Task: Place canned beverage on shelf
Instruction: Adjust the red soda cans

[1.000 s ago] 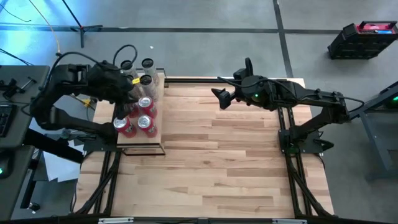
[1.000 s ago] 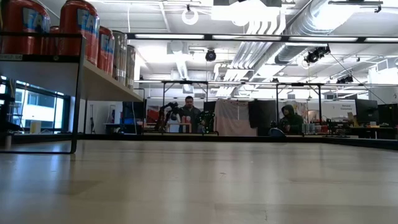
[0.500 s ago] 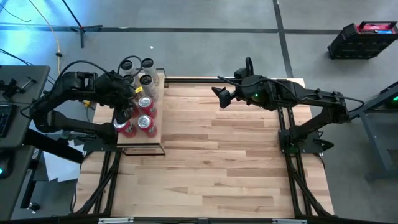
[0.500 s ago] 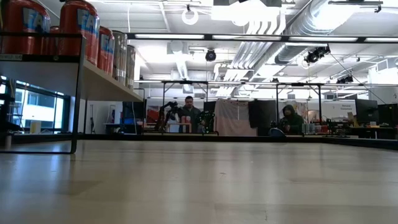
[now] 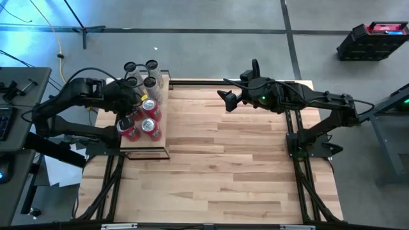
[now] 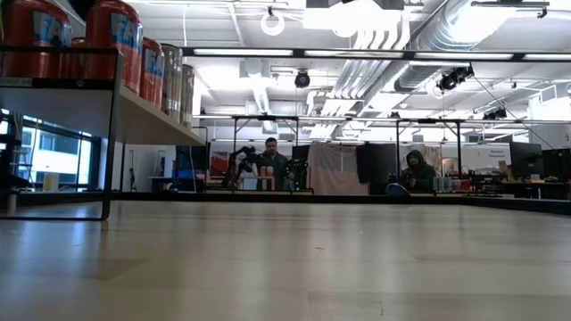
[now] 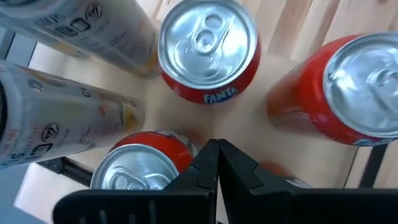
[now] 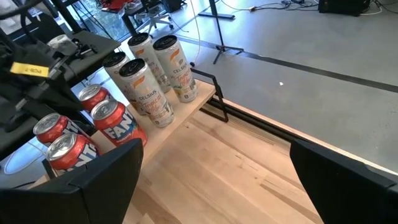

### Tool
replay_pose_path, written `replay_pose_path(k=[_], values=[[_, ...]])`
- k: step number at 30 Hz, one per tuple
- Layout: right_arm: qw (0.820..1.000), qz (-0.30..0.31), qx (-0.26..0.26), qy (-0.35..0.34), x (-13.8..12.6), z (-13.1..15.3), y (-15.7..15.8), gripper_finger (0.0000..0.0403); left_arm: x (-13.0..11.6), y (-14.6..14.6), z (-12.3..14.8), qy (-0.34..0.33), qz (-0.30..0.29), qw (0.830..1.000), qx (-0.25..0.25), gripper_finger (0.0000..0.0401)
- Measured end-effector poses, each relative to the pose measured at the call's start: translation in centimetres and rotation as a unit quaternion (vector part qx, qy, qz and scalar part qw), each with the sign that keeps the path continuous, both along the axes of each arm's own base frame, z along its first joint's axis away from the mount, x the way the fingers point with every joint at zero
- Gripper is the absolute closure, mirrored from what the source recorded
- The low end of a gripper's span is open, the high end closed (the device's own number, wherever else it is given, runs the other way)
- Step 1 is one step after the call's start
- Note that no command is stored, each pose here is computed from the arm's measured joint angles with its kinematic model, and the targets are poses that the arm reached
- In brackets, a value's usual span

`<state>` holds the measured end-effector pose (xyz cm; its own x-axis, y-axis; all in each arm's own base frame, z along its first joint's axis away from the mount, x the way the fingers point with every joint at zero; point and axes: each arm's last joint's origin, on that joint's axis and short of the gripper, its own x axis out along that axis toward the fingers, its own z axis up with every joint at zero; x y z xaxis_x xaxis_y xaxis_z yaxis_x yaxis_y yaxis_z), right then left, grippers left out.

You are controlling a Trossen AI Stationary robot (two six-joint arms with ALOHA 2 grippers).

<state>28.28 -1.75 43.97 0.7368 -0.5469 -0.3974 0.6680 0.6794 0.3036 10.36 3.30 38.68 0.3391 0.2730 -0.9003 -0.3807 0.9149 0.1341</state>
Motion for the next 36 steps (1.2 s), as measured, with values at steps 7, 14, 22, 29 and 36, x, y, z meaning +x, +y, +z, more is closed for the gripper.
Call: replay_pose_path(k=[7,14,22,29,36], values=[[1.0,0.0,0.0,0.0,0.0,0.0,0.0,0.0011,0.0,0.2,-0.3,0.014,0.018,0.999,0.029,0.0401],[1.0,-0.001,0.002,-0.001,0.0,0.0,0.0,0.0011,0.0,0.4,-0.3,0.017,0.037,0.998,0.049,0.0401],[1.0,-0.001,0.003,-0.002,0.0,0.0,0.0,0.0011,0.4,0.5,0.0,-0.014,0.06,0.996,0.06,0.0401],[1.0,-0.001,0.003,-0.002,0.0,0.0,0.0,0.0011,-0.3,0.4,0.6,-0.022,0.084,0.995,0.058,0.0401],[1.0,0.0,0.003,-0.002,0.0,0.0,0.0,0.0011,-2.1,0.0,1.3,-0.046,0.108,0.99,0.074,0.0401]])
